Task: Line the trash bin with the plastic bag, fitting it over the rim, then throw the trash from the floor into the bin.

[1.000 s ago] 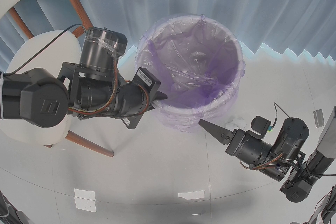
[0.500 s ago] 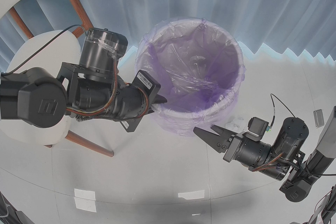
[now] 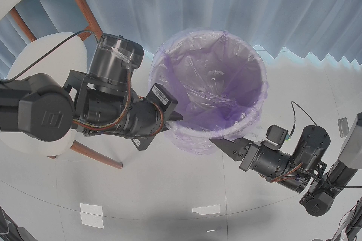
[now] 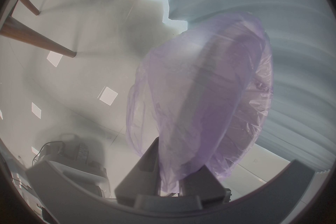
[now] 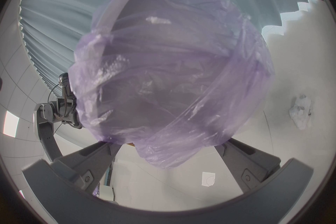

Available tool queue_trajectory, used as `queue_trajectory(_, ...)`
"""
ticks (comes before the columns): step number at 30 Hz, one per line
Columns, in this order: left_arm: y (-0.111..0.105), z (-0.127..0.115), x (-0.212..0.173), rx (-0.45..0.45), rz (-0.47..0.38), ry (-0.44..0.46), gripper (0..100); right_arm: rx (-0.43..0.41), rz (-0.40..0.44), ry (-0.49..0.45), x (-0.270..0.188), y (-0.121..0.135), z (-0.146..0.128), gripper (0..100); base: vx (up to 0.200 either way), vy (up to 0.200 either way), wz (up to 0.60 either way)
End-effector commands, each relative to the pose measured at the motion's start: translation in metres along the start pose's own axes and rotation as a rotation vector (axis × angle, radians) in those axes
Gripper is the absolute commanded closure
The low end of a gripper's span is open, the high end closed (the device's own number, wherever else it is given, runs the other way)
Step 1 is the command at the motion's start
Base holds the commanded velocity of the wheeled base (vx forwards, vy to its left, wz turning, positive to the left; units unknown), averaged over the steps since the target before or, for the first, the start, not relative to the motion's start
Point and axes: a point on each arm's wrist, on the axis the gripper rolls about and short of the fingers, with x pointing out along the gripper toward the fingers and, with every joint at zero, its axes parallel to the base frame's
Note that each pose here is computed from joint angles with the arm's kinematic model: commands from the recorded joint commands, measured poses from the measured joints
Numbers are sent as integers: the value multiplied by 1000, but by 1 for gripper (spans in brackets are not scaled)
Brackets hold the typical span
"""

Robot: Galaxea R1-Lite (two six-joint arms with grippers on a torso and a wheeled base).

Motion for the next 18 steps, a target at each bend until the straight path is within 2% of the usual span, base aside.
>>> queue_trajectory(1,-2,-6,0,10,-4,16,100,-1,1,-19,0,-1,2,0,0,0,0)
queue_trajectory(6,-2,-7,1,11,-5,19,100,31,-15,-30,0,-1,3,0,0,0,0)
queue_trajectory(18,-3,-6,-1,12,-9,17,100,35,-32,-30,1,-4,0,0,0,0,0)
